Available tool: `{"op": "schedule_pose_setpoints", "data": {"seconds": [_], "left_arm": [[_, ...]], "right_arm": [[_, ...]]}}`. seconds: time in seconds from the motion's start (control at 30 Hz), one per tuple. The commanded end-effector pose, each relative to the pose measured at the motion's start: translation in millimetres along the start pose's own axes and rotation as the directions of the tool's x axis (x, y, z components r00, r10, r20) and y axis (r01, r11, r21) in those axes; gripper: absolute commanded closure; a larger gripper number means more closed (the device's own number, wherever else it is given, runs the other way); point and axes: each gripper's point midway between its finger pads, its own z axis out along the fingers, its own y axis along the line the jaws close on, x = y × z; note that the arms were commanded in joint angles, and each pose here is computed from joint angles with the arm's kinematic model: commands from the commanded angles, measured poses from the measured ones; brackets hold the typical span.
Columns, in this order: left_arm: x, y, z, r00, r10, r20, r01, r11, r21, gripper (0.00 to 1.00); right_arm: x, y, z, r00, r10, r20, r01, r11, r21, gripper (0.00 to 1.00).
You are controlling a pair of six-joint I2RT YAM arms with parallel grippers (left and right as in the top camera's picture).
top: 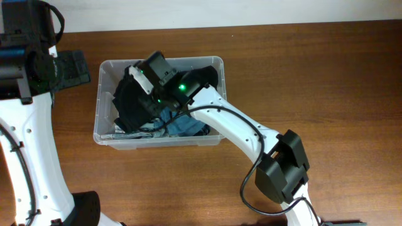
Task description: Pack container
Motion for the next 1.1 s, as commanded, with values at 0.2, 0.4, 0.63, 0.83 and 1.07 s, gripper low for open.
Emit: {"op": "schedule_pose_setpoints", "data": {"seconds": [0.2,0.4,0.63,0.83,1.07], "left_arm": [[-0.1,2.2,-0.2,1.0,-0.013,0.001,0.013,1.0,-0.006,0.01],[-0.1,2.2,-0.2,1.0,-0.013,0.001,0.013,1.0,-0.006,0.01],[-0.1,2.2,-0.2,1.0,-0.013,0.001,0.013,1.0,-0.006,0.01],[-0.1,2.2,-0.2,1.0,-0.013,0.001,0.013,1.0,-0.006,0.01],[-0.1,2.2,-0.2,1.0,-0.013,0.001,0.013,1.0,-0.006,0.01]], "right_arm": [[-61.7,25.0,-32.5,0.979,-0.042,0.198,0.065,0.992,-0.11,0.96],[-22.6,3.1,52.5,0.995,-0.023,0.096,0.03,0.996,-0.078,0.96],[64.3,-26.8,133.3,0.99,0.037,-0.135,-0.045,0.997,-0.056,0.96],[69.0,-16.4,92.3,0.974,0.044,-0.222,-0.058,0.997,-0.06,0.87],[-49.2,-30.8,-88.6,0.994,-0.019,0.109,0.014,0.999,0.048,0.13]]}}
